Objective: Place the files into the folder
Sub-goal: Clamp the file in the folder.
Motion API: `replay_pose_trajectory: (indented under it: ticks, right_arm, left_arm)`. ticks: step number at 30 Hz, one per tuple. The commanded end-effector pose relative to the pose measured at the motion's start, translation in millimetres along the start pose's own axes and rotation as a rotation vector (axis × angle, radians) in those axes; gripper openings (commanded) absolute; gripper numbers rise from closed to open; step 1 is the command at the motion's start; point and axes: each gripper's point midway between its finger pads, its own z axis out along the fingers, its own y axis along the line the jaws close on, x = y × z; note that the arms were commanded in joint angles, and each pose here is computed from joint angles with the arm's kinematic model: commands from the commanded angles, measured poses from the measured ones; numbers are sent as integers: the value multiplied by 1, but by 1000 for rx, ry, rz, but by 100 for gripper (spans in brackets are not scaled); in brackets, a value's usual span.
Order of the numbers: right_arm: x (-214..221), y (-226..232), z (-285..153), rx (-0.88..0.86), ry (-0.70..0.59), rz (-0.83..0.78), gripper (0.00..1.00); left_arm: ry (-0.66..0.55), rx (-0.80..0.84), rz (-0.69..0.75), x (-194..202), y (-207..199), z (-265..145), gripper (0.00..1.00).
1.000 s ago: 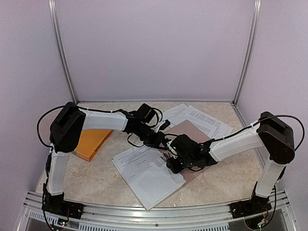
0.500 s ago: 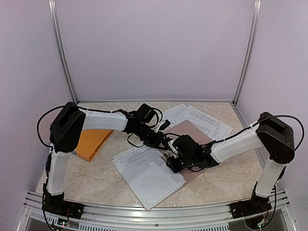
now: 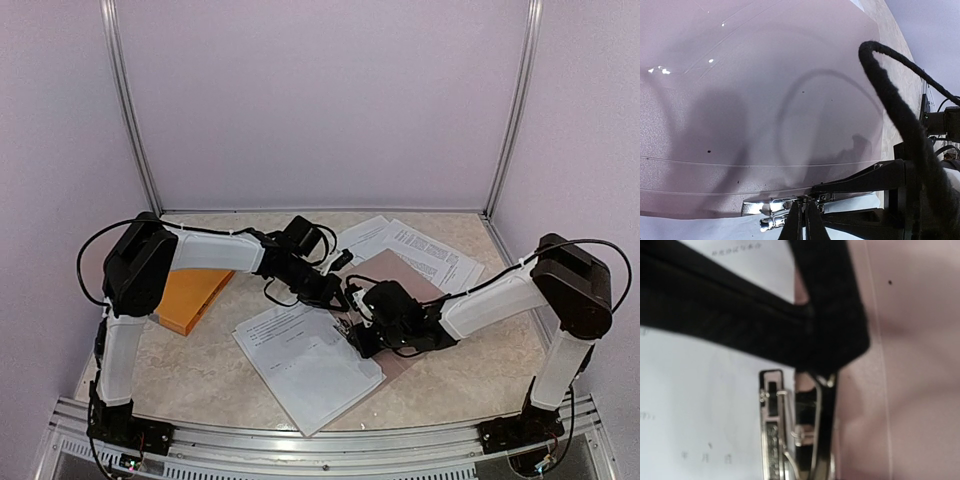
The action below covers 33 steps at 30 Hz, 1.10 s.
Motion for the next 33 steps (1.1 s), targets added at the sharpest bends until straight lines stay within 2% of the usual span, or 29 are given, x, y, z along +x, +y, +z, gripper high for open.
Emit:
replay_pose_trajectory:
  ticks: [1,11,33]
  right_arm:
    - [56,-24,6,72,156,-22,26]
    - [74,-31,8,87,191,-35,23]
    - [89,-38,11,123,239,-15,23]
  left_arm:
    - [113,-68,-79,45,26,12,0]
    - [151,-111,-143,71,48,17,0]
    - [252,-170,-271,122,81,22,0]
